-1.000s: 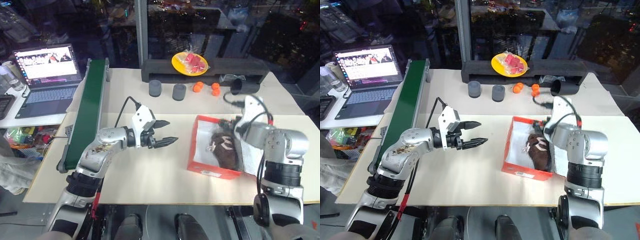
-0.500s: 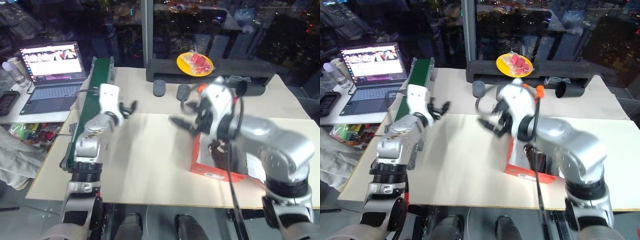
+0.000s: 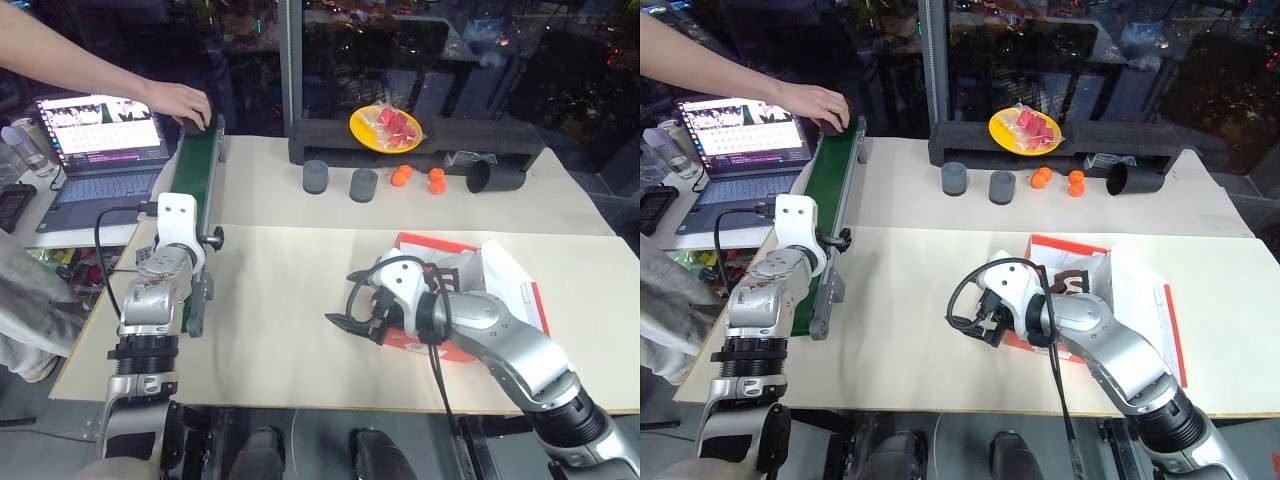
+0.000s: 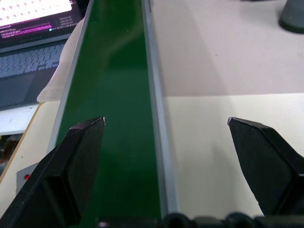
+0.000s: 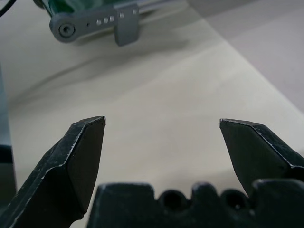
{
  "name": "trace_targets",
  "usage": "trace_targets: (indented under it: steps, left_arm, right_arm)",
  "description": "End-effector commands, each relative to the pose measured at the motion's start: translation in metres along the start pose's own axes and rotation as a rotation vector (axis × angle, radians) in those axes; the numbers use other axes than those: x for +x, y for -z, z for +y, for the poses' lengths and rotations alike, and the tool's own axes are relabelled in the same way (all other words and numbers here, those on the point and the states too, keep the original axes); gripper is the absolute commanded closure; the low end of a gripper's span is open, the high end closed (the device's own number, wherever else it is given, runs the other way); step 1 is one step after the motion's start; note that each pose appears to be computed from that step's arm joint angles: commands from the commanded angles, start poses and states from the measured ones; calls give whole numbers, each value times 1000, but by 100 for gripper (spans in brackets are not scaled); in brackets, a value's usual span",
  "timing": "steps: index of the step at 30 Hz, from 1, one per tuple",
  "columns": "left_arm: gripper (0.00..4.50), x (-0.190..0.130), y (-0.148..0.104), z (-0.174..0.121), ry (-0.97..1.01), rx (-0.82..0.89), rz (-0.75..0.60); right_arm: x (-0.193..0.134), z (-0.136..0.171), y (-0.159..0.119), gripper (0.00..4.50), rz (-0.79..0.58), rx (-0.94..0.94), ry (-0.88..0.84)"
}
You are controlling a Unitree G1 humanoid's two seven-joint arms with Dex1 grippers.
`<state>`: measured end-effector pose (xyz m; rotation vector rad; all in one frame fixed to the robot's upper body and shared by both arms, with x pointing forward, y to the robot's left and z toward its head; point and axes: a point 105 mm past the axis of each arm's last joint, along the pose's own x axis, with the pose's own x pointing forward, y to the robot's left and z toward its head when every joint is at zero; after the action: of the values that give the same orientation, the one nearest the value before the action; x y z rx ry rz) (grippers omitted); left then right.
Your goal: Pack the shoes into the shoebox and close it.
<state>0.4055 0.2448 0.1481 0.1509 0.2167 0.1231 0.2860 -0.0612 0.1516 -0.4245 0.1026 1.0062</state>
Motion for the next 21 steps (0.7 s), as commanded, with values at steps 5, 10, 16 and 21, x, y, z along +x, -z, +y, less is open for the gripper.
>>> trace_targets:
  steps: [5, 10, 16, 21]
  left_arm:
    - [7, 2, -14, 12, -47, 35, -18]
    - [7, 4, -16, 14, -51, 41, -20]
    - [7, 6, -18, 16, -48, 39, -20]
    - [7, 6, -16, 17, -54, 42, -14]
  right_arm:
    - [-3, -9, -6, 0, -38, 14, 58]
    - [-2, -10, -2, 0, -28, 33, 83]
    - [-2, 6, -4, 0, -49, 33, 19]
    - [-3, 12, -3, 0, -49, 17, -14]
